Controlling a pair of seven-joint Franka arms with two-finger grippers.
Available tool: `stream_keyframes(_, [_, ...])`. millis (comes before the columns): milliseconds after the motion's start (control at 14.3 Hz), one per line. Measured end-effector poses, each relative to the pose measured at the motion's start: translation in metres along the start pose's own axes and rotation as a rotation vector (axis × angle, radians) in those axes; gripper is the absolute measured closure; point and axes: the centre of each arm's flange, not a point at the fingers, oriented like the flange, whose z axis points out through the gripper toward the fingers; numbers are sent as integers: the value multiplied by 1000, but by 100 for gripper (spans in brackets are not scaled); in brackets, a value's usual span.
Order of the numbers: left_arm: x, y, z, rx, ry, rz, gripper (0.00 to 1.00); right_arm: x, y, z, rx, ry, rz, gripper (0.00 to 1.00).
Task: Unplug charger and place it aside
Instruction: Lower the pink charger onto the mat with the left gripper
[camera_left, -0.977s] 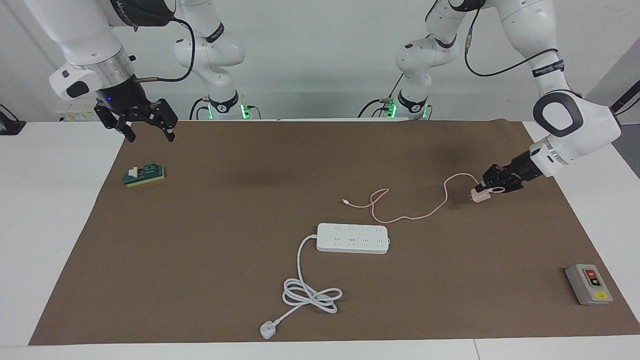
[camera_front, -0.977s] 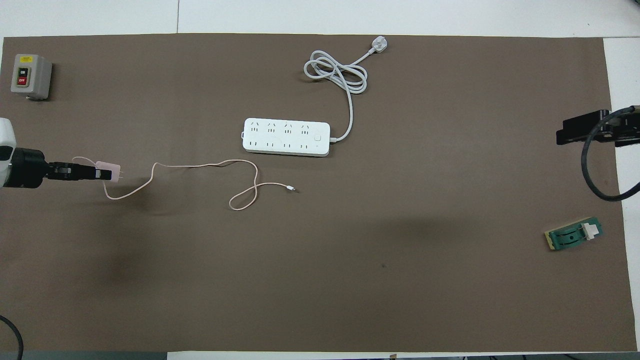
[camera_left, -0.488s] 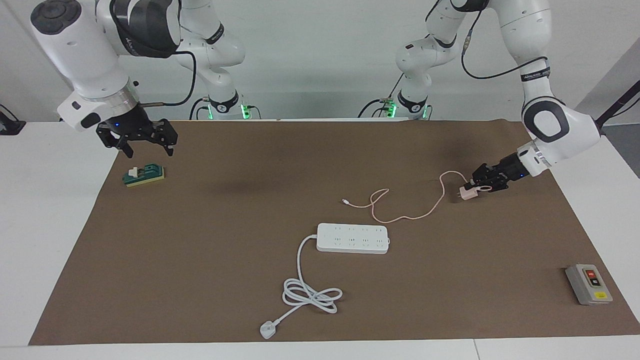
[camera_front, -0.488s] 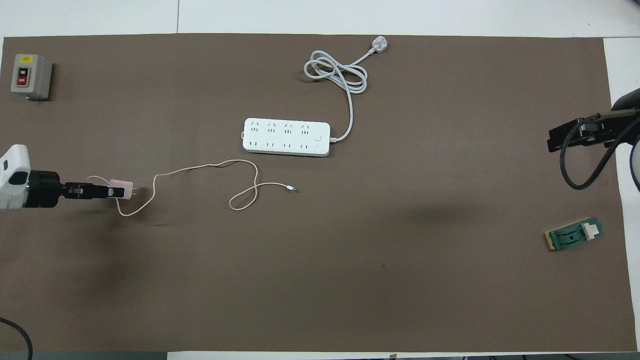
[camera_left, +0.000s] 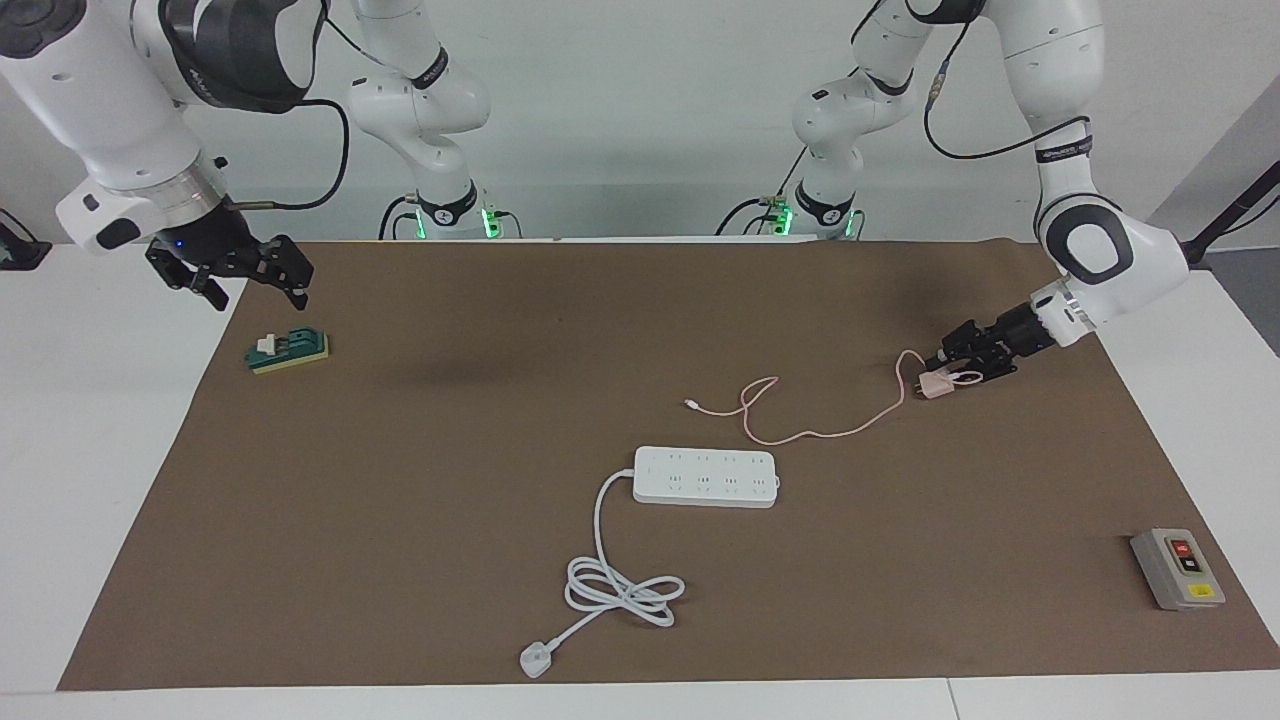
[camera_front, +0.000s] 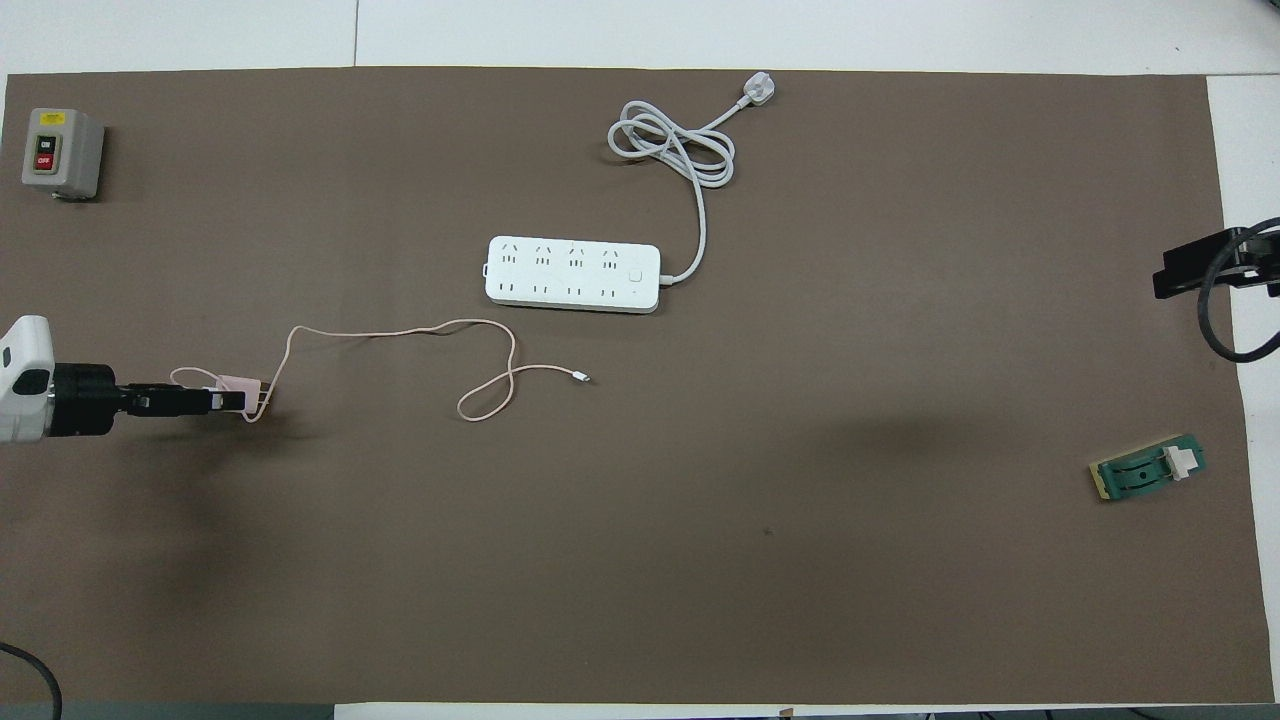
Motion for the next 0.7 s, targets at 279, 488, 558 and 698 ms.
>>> stream_keyframes(279, [0, 1, -1, 1, 3, 2, 0, 0, -3, 0, 0, -2, -5, 0])
stream_keyframes(488, [4, 5, -8, 8, 15, 12, 0, 0, -3, 0, 0, -3, -5, 0])
stream_keyframes(558, [6, 9, -13, 13, 24, 19, 0, 0, -3, 0, 0, -3, -5, 0])
stream_keyframes(698, [12, 18, -27, 29, 47, 26, 0, 0, -3, 0, 0, -3, -5, 0])
